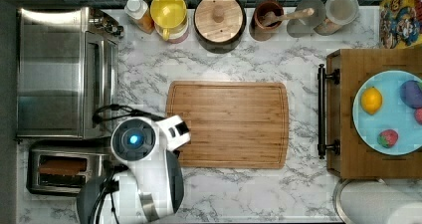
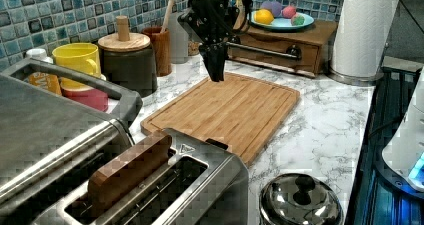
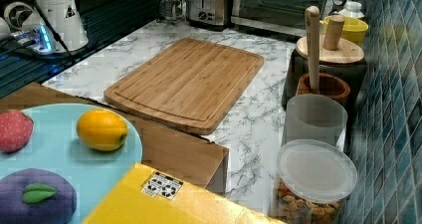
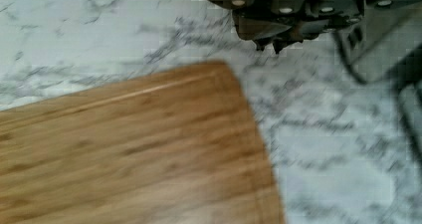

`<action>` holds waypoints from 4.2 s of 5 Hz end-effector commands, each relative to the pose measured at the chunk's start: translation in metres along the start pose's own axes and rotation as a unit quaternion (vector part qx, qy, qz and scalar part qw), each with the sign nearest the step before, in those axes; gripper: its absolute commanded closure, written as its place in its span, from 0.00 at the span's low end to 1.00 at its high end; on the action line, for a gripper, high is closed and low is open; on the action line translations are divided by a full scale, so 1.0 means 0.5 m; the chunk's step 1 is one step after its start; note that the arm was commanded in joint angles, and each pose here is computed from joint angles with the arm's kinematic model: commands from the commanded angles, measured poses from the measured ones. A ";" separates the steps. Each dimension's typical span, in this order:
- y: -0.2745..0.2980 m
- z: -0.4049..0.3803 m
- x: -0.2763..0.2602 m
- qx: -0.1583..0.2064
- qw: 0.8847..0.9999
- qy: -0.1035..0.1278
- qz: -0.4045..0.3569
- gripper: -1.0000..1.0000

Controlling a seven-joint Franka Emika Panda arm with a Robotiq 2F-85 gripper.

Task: Turn on the toaster.

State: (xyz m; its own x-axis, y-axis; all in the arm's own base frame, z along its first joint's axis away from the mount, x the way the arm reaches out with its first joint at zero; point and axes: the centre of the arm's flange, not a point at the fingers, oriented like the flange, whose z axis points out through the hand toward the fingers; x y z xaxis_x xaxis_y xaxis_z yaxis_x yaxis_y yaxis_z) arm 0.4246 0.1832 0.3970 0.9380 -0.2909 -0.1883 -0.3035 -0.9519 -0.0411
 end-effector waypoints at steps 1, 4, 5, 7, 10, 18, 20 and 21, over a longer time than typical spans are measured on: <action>-0.060 0.019 -0.093 0.016 0.995 -0.011 -0.100 1.00; -0.130 0.027 -0.185 0.059 0.983 0.003 -0.175 1.00; -0.158 0.038 -0.193 0.054 0.981 -0.009 -0.186 1.00; -0.177 0.056 -0.209 0.062 0.979 -0.005 -0.194 1.00; -0.176 0.085 -0.165 0.028 0.989 0.013 -0.142 1.00; -0.186 0.107 -0.129 0.048 0.989 -0.018 -0.139 1.00; -0.174 0.194 -0.116 0.019 0.990 -0.052 -0.126 1.00; -0.162 0.259 -0.121 0.005 0.989 -0.074 -0.124 1.00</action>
State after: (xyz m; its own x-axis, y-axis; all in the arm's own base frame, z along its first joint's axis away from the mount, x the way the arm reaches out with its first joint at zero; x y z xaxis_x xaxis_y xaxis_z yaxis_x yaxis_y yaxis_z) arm 0.3882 0.2847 0.3109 0.9650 -0.0252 -0.2610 -0.0734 -0.9816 -0.1764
